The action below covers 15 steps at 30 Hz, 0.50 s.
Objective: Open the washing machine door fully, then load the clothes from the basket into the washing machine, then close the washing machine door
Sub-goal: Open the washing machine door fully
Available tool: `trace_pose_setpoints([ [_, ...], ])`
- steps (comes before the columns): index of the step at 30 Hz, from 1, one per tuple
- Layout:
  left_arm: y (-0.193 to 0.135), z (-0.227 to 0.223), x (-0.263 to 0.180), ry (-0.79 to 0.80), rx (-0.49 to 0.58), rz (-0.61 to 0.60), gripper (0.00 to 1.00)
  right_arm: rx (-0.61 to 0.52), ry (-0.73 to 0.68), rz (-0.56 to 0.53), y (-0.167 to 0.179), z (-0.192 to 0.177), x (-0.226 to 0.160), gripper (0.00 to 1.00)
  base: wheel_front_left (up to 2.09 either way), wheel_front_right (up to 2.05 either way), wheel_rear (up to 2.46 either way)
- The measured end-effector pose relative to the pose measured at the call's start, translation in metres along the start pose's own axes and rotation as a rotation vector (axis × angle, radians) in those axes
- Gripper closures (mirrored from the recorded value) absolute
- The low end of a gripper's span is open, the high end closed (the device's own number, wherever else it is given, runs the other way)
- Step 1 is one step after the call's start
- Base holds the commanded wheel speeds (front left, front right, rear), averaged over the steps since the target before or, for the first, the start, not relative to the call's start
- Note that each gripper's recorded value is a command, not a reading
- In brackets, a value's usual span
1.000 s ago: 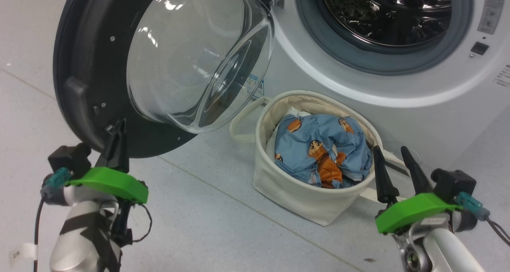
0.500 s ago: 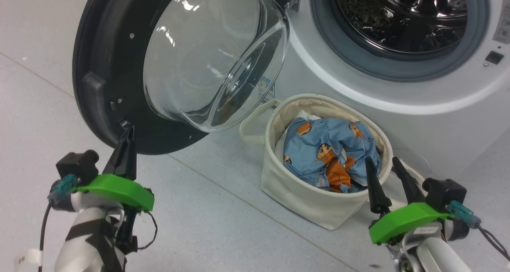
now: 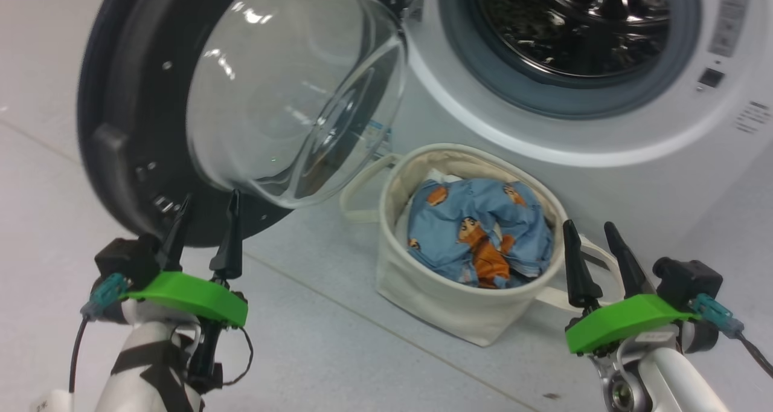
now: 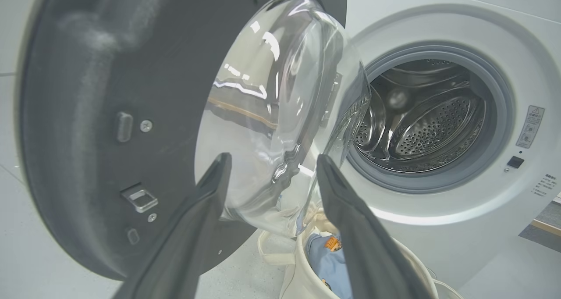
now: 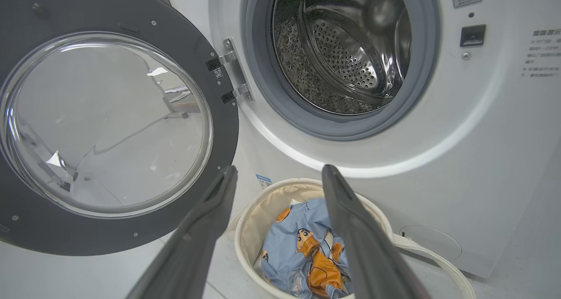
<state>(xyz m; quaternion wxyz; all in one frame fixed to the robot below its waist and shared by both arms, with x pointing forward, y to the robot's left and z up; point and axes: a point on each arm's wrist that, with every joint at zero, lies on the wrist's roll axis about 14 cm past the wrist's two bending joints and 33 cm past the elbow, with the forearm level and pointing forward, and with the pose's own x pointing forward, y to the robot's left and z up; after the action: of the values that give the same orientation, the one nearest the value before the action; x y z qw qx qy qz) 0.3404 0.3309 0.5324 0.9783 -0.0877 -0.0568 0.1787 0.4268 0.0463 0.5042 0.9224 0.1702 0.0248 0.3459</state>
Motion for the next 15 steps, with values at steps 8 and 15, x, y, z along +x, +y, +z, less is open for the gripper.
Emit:
trace_pose_setpoints([
  [8,-0.037,-0.025,0.010,0.055,-0.082,-0.085,0.00,-0.008,-0.083,-0.079,-0.024,0.028,-0.021,0.00,0.00,0.00,0.00],
  [15,-0.076,-0.026,0.027,0.045,-0.131,-0.183,0.00,-0.029,-0.132,-0.198,-0.057,0.046,-0.054,0.00,0.00,0.00,0.00],
])
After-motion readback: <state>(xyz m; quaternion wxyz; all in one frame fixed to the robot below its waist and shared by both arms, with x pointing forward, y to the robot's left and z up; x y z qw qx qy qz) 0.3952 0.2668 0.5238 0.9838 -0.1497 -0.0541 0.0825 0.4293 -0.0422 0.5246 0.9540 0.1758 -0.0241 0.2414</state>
